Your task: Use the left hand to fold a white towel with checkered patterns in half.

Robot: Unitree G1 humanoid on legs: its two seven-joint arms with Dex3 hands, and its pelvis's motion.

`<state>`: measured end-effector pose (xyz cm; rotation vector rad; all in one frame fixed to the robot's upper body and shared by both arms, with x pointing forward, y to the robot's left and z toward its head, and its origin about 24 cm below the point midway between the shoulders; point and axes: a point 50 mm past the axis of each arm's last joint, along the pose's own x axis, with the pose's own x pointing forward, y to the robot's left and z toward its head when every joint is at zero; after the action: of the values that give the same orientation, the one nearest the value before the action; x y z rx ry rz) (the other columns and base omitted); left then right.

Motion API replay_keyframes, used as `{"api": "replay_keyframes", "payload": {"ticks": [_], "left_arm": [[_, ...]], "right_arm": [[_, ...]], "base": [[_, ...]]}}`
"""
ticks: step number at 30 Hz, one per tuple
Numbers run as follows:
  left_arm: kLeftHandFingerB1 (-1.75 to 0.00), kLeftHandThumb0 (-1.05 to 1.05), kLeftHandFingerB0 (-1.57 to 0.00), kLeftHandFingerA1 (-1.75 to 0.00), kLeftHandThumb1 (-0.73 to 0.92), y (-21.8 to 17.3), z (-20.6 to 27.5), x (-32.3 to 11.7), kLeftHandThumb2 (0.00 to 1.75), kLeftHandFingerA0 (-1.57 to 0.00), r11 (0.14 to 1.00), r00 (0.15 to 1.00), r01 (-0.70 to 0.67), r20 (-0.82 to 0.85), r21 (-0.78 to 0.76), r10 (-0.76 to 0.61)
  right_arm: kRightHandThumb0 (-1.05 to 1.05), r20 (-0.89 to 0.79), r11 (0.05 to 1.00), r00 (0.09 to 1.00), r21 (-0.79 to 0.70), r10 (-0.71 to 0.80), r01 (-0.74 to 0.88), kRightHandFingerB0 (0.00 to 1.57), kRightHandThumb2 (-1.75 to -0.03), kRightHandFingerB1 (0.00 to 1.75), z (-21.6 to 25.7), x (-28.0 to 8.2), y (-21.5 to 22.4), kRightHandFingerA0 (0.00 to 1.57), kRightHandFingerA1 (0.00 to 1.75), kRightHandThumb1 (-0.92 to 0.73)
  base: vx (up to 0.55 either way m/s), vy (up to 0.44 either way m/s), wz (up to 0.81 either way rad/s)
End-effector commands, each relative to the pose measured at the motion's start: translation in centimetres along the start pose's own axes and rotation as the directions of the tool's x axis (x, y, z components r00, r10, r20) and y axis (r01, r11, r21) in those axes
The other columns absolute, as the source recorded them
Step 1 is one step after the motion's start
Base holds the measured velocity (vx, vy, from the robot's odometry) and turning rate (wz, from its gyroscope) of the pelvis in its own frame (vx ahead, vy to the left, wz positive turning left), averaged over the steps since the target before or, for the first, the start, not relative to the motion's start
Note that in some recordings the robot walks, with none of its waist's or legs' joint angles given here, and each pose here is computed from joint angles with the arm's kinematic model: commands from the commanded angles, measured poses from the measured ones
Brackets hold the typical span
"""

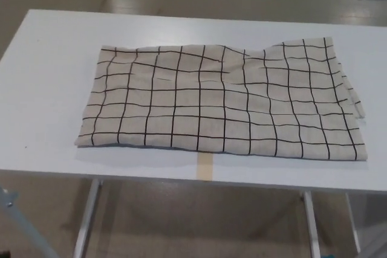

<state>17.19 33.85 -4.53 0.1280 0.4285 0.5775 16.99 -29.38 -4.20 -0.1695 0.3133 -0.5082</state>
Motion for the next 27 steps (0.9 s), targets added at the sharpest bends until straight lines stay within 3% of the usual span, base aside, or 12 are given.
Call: {"api": "replay_keyframes", "payload": {"ticks": [1, 8, 13, 14, 16, 19, 21, 22, 23, 26, 27], "left_arm": [[-0.32, -0.13, -0.27, -0.32, 0.55, 0.7, 0.0, -0.4, 0.56, -0.23, 0.998, 0.998, -0.046, 0.039, -0.048, 0.048], [-0.31, -0.14, -0.19, -0.32, 0.55, 0.7, 0.4, -0.6, 0.57, -0.18, 0.999, 0.998, -0.031, 0.062, -0.044, 0.033], [-0.28, -0.2, -0.09, -0.31, 0.54, -0.1, 2.6, -1.6, 0.57, -0.1, 1.0, 0.976, 0.01, 0.216, 0.027, -0.015], [-0.22, -0.23, -0.04, -0.28, 0.5, -0.3, 3.5, -1.9, 0.64, -0.04, 0.999, 0.957, 0.025, 0.287, 0.046, -0.037], [-0.2, -0.22, 0.0, -0.27, 0.45, -0.8, 5.5, -2.9, 0.67, -0.01, 0.994, 0.895, 0.055, 0.438, 0.091, -0.089], [-0.16, -0.3, 0.0, -0.23, 0.4, -2.0, 10.0, -5.4, 0.67, 0.0, 0.972, 0.695, 0.077, 0.688, 0.222, -0.212], [-0.17, -0.35, 0.0, -0.22, 0.39, -2.3, 11.3, -6.2, 0.67, 0.0, 0.965, 0.63, 0.061, 0.74, 0.255, -0.236], [-0.12, -0.44, 0.0, -0.19, 0.3, -2.9, 13.7, -7.5, 0.65, 0.0, 0.953, 0.513, 0.024, 0.814, 0.302, -0.271], [-0.08, -0.48, 0.0, -0.15, 0.32, -3.4, 15.2, -8.4, 0.65, 0.0, 0.943, 0.431, -0.006, 0.852, 0.332, -0.297], [-0.04, -0.53, 0.0, -0.12, 0.34, -3.8, 16.4, -9.0, 0.67, 0.0, 0.934, 0.369, -0.028, 0.872, 0.357, -0.322], [-0.04, -0.56, 0.0, -0.12, 0.36, -4.7, 17.8, -9.6, 0.69, 0.0, 0.916, 0.301, -0.058, 0.882, 0.397, -0.364]], "right_arm": [[-0.27, 0.044, 0.997, 0.998, 0.054, -0.048, 0.046, 0.41, -0.59, 0.51, 0.5, -0.3, -0.2, 0.4, 0.63, -0.66], [-0.25, 0.058, 0.995, 0.997, 0.087, -0.043, 0.038, 0.42, -0.58, 0.52, 0.9, -0.7, 0.0, 0.4, 0.64, -0.66], [-0.25, 0.095, 0.994, 0.995, 0.11, -0.009, -0.001, 0.43, -0.59, 0.51, 1.6, -2.0, 1.7, 0.41, 0.64, -0.66], [-0.25, 0.101, 0.993, 0.995, 0.115, 0.019, -0.03, 0.44, -0.59, 0.51, 1.7, -2.6, 2.2, 0.42, 0.64, -0.66], [-0.25, 0.119, 0.989, 0.99, 0.115, 0.082, -0.095, 0.46, -0.59, 0.5, 1.8, -3.8, 3.2, 0.46, 0.63, -0.66], [-0.24, 0.142, 0.974, 0.968, 0.06, 0.209, -0.219, 0.48, -0.59, 0.49, 1.1, -5.3, 4.3, 0.48, 0.61, -0.65], [-0.25, 0.134, 0.97, 0.964, 0.05, 0.229, -0.237, 0.48, -0.59, 0.48, 0.9, -5.3, 4.4, 0.48, 0.61, -0.65], [-0.25, 0.122, 0.967, 0.961, 0.038, 0.247, -0.253, 0.48, -0.59, 0.49, 0.7, -5.3, 4.5, 0.48, 0.61, -0.66], [-0.25, 0.117, 0.966, 0.961, 0.036, 0.249, -0.255, 0.48, -0.59, 0.49, 0.6, -5.2, 4.5, 0.48, 0.61, -0.66], [-0.25, 0.116, 0.967, 0.962, 0.036, 0.246, -0.252, 0.49, -0.59, 0.5, 0.5, -5.1, 4.6, 0.48, 0.61, -0.66], [-0.25, 0.118, 0.968, 0.963, 0.036, 0.244, -0.25, 0.48, -0.59, 0.5, 0.4, -5.1, 4.7, 0.47, 0.61, -0.66]], "base": [[0.0, 0.0, 0.0], [0.0, 0.0, 0.0], [0.0, 0.0, 0.0], [0.0, 0.0, 0.0], [0.0, 0.0, 0.0], [0.0, 0.0, 0.0], [0.0, 0.0, 0.0], [0.0, 0.0, 0.0], [0.0, 0.0, 0.0], [0.0, 0.0, 0.0], [0.0, 0.0, 0.0]]}}
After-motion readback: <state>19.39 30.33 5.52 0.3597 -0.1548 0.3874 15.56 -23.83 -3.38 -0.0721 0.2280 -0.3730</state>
